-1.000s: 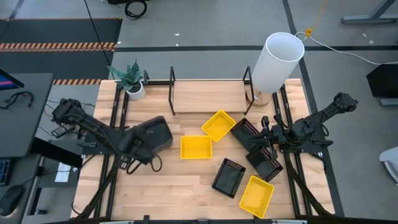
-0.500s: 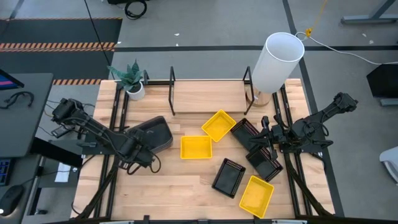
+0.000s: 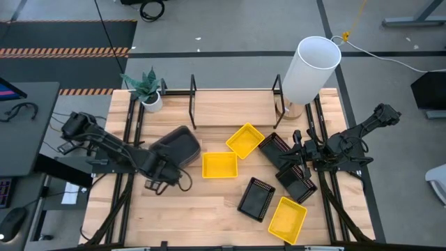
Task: Stack baskets on shelf by color
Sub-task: Put the stacked transparent black bins on the shelf
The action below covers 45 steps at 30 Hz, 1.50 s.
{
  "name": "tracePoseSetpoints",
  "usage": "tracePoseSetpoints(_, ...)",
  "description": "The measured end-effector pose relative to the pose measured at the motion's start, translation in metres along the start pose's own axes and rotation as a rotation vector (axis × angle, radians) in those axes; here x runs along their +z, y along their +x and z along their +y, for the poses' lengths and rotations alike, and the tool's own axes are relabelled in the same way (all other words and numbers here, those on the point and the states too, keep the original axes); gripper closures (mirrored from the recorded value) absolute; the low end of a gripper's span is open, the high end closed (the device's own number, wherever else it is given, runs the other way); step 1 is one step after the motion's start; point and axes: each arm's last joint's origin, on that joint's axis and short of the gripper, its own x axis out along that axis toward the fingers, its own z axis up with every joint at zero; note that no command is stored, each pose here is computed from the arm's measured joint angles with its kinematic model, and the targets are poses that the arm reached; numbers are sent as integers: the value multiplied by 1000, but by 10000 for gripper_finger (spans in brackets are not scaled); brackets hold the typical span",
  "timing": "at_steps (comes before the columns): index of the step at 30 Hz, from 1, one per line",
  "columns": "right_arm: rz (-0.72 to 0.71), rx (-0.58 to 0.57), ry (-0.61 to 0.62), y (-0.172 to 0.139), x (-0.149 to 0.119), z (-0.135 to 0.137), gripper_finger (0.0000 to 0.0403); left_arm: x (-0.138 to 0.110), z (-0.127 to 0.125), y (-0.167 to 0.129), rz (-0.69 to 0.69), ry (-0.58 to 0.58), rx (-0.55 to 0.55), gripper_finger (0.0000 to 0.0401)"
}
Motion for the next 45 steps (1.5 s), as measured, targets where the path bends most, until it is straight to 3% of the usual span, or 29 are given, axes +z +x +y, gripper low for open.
tracePoseSetpoints(5, 0, 0, 0, 0, 0, 0, 380, 19, 5, 6, -115, -46, -38, 231)
tracePoseSetpoints(12, -1, 0, 0, 0, 0, 0, 380, 20, 9, 9, -98, -55, -56, 253)
tracePoseSetpoints(21, -2, 0, 1, 0, 0, 0, 380, 5, 10, 9, 44, 129, -41, 207)
tracePoseSetpoints(26, -2, 0, 1, 0, 0, 0, 380, 5, 12, 9, 53, 239, 4, 208)
tracePoseSetpoints(36, -2, 0, 1, 0, 0, 0, 380, 5, 12, 10, 52, 393, 14, 281)
tracePoseSetpoints(40, -2, 0, 1, 0, 0, 0, 380, 6, 12, 10, 37, 362, 6, 322)
tracePoseSetpoints(45, -2, 0, 1, 0, 0, 0, 380, 10, 9, 9, -4, 241, -57, 384)
